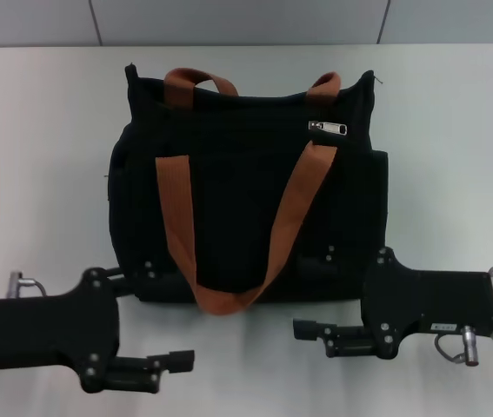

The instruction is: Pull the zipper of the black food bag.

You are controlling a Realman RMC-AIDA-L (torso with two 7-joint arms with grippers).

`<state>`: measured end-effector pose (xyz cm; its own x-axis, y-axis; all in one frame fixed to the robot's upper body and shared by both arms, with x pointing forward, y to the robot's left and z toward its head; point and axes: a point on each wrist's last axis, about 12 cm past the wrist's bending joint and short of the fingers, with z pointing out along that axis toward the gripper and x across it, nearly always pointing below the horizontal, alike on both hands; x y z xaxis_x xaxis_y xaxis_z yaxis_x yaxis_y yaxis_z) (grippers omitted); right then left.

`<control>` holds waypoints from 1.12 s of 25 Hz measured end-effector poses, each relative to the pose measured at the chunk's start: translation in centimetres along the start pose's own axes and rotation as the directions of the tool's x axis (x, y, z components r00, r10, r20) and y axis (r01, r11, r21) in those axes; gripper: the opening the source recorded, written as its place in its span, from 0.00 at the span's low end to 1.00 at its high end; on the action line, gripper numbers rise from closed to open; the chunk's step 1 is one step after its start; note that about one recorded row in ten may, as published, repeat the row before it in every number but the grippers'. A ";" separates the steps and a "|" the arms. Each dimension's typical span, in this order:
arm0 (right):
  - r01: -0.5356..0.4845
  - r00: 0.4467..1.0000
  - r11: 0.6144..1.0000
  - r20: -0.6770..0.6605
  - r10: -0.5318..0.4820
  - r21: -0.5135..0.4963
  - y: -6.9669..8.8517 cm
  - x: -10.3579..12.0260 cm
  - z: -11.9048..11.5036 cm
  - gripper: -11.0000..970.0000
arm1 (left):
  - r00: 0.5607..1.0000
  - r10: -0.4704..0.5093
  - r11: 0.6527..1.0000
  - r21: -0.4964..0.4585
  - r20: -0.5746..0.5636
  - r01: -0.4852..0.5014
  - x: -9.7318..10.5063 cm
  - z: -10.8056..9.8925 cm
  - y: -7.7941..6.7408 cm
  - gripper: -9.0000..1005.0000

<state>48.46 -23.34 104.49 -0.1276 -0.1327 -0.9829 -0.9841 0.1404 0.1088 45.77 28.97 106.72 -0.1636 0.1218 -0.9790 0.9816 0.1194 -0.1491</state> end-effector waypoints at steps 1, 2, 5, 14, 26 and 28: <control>0.000 1.000 1.000 -0.010 0.000 0.000 0.1 0.2 0.1 0.76 | 1.000 -0.005 1.000 -0.002 -0.012 0.005 0.3 0.3 0.0 0.84; 0.000 1.000 1.000 -0.010 0.000 0.000 0.1 0.2 0.1 0.76 | 1.000 -0.009 1.000 -0.001 -0.022 0.009 0.4 0.5 0.1 0.84; 0.004 1.000 1.000 -0.022 -0.003 0.003 0.2 0.5 0.1 0.78 | 0.999 -0.015 1.000 0.006 -0.032 0.015 0.6 0.8 0.1 0.83; 0.004 0.999 1.000 -0.034 -0.004 -0.004 0.6 1.0 0.3 0.83 | 0.999 -0.018 1.000 0.008 -0.028 0.018 0.7 1.0 0.0 0.84; 0.018 0.999 1.000 -0.029 -0.018 -0.006 0.8 1.1 0.4 0.84 | 0.999 -0.033 0.999 0.017 -0.020 0.034 0.9 1.4 -0.2 0.83; 0.021 0.999 1.000 -0.026 -0.022 -0.006 0.9 1.2 0.4 0.84 | 0.999 -0.034 0.999 0.017 -0.020 0.034 0.9 1.4 -0.2 0.83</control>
<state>47.50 -22.96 103.34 -0.1096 -0.1611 -0.9808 -0.9873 0.1321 0.0886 45.54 27.67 105.66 -0.1984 0.1375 -0.9704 0.9770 0.1069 -0.1846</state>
